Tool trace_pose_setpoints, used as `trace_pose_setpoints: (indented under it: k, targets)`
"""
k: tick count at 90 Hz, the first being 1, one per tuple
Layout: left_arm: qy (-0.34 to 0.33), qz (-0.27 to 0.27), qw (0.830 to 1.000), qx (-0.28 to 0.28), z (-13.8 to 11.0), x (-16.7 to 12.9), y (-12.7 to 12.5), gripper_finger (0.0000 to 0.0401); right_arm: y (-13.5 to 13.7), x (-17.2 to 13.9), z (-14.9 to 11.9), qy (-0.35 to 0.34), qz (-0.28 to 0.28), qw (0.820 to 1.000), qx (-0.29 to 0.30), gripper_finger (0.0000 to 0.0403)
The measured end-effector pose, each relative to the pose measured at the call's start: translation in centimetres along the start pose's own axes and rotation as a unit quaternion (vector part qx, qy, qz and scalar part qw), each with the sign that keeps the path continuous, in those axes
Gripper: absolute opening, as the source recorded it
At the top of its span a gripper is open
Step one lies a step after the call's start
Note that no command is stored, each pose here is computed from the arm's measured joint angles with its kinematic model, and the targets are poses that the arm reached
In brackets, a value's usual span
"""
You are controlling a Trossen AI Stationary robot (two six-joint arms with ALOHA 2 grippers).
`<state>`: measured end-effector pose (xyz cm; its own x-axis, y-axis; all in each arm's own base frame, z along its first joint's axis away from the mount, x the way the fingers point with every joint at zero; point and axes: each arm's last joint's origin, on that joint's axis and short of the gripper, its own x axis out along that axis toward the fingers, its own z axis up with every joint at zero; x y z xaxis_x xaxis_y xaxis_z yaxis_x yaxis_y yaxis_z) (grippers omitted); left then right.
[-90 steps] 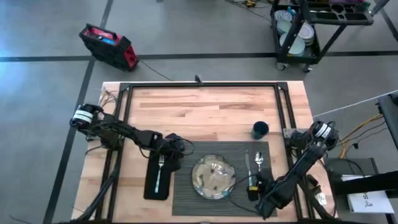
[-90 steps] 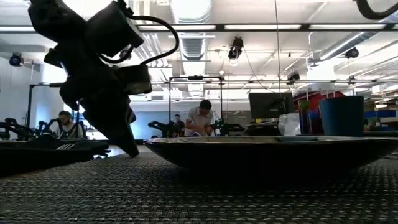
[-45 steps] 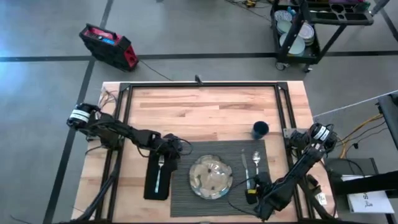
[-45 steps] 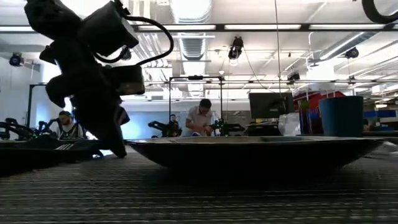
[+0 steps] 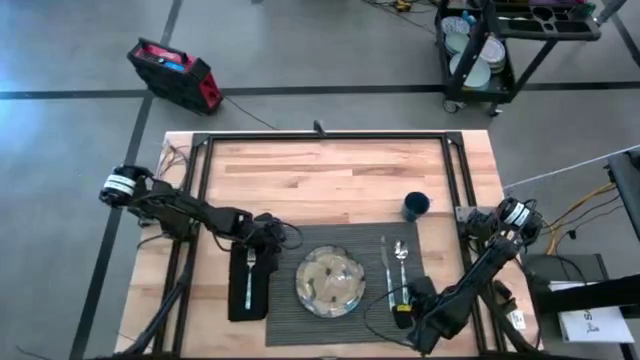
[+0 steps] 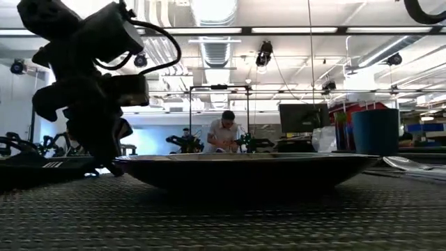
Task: Set table place
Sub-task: Adjust the gray mat and the utensils on the table
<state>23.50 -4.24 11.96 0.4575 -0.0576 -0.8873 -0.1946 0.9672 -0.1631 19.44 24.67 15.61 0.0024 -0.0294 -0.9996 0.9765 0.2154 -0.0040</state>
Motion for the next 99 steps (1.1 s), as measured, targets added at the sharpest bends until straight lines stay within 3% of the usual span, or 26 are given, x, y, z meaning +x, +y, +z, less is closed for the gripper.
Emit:
trace_pose_setpoints:
  k: [64, 90, 99]
  targets:
    - [-0.043, 0.014, 0.999, -0.017, 0.5, -1.9, 0.1, 0.0, 0.1, 0.0, 0.1, -0.01, 0.014, 1.0, -0.002, 0.0]
    - [-0.119, -0.038, 0.991, -0.05, 2.2, -5.3, -1.3, 0.0, 0.5, -1.3, 0.2, -0.034, 0.023, 0.999, 0.002, 0.0]
    - [-0.102, -0.048, 0.991, -0.064, 1.4, -5.8, -2.1, 0.0, 1.2, -2.3, 0.7, -0.073, 0.047, 0.996, 0.007, 0.0]
